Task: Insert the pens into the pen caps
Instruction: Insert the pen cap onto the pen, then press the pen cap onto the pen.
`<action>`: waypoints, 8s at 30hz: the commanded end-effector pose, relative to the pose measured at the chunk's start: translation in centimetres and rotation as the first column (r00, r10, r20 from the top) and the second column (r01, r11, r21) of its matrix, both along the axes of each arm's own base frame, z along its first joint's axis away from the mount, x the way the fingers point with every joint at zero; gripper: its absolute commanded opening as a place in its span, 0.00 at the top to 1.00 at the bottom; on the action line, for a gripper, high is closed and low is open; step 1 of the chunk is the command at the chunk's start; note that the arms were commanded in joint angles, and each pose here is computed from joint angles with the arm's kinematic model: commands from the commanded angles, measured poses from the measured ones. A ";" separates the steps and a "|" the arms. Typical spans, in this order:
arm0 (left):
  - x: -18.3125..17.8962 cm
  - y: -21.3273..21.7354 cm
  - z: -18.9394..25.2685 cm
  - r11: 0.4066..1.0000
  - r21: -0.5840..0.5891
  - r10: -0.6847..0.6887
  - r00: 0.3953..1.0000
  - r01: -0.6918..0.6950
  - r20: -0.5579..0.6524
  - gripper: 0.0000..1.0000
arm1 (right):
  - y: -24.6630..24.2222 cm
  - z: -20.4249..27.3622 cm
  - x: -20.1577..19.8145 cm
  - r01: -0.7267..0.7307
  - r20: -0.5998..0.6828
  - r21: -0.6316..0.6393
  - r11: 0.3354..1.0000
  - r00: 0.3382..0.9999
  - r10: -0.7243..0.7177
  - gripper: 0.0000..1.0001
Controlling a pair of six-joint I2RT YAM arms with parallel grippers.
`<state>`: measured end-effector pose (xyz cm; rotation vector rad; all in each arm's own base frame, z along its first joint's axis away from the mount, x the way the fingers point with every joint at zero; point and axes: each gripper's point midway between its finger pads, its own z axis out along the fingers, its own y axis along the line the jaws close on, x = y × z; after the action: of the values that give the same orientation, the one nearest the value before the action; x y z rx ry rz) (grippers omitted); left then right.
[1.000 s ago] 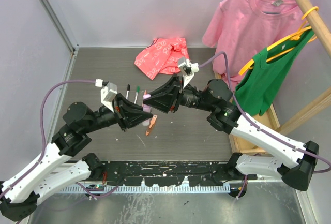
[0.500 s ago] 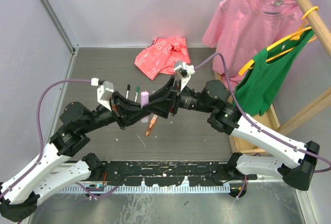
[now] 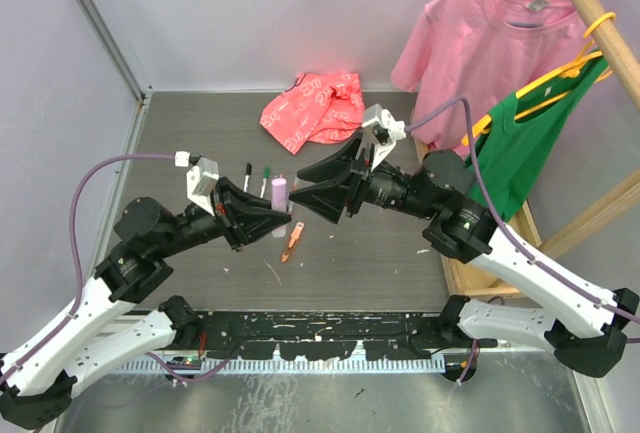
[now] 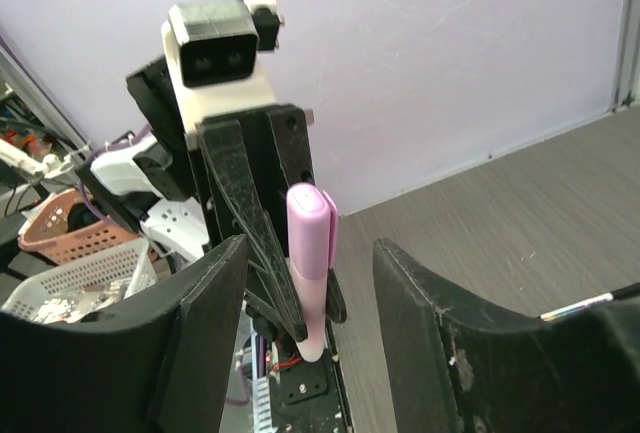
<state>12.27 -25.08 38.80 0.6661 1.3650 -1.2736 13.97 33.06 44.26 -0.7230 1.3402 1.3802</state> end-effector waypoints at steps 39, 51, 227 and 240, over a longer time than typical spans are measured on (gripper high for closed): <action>-1.7 -0.7 2.6 0.992 -0.040 -0.114 0.991 0.117 0.066 1.00 | 1.6 3.9 -0.9 -0.104 0.096 0.066 0.992 0.991 0.098 0.54; -1.7 -0.6 2.9 0.993 -0.051 -0.105 0.991 0.109 0.077 1.00 | 1.9 3.2 -1.3 -0.135 0.085 0.050 0.990 0.988 0.130 0.60; -1.0 -1.0 3.3 0.994 -0.053 -0.095 0.995 0.097 0.040 1.00 | 1.5 4.0 -1.3 -0.124 0.114 0.135 0.983 0.988 0.109 0.58; -1.1 -1.2 3.0 0.994 -0.044 -0.103 0.994 0.105 0.033 1.00 | 1.1 4.4 -1.3 -0.112 0.118 0.153 0.982 0.989 0.094 0.52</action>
<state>11.91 -26.78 38.66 0.7281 1.3918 -1.3502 13.58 35.39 44.67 -0.7919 1.2386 1.4761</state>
